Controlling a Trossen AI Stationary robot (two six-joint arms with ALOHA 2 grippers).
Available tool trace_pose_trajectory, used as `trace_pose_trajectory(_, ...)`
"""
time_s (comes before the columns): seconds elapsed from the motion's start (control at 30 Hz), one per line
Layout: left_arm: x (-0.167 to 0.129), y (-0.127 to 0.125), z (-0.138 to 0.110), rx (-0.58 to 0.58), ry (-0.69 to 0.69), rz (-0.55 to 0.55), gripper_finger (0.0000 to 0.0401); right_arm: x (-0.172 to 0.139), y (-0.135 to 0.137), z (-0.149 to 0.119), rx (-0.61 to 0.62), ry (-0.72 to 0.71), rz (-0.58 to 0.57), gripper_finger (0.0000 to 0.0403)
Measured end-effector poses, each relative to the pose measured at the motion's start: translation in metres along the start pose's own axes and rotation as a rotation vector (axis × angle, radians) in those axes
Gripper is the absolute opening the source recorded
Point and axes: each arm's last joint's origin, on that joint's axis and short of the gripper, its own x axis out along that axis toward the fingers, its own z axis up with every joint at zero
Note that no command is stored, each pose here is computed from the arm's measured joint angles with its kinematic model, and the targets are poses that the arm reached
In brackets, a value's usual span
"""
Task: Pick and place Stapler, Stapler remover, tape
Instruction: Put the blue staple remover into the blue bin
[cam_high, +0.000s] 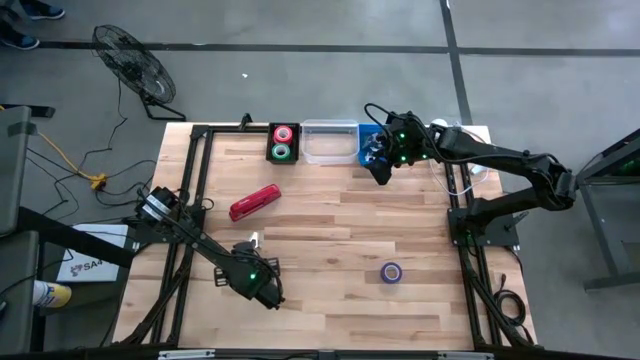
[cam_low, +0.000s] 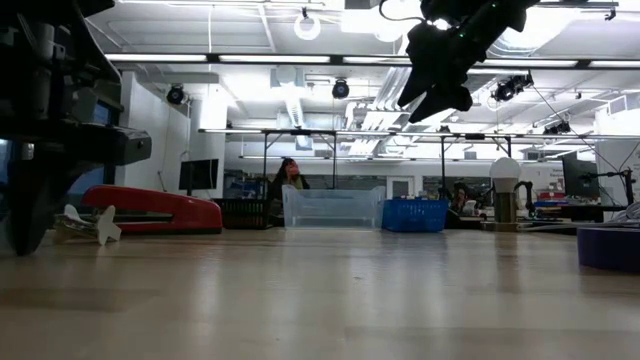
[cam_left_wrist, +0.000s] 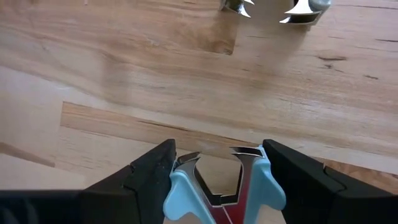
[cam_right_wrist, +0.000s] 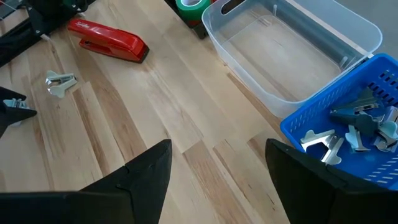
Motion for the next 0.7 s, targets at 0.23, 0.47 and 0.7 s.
trace_pose_trajectory(0.23, 0.0000, -0.0005, -0.0005, 0.001, 0.009, 0.000, 0.0190, 0.0000, 0.0000, -0.0002, 0.000, 0.002, 0.000, 0.0250)
trace_pose_trajectory(0.47, 0.0000, 0.0001, -0.0004, 0.005, 0.014, 0.012, 0.0131, 0.0000, -0.0001, -0.0002, 0.001, 0.002, -0.001, 0.0250)
trace_pose_trajectory(0.7, 0.0001, 0.0004, -0.0003, 0.008, 0.014, 0.016, 0.0123, 0.0000, 0.0000, -0.0002, 0.000, 0.002, 0.000, 0.0250)
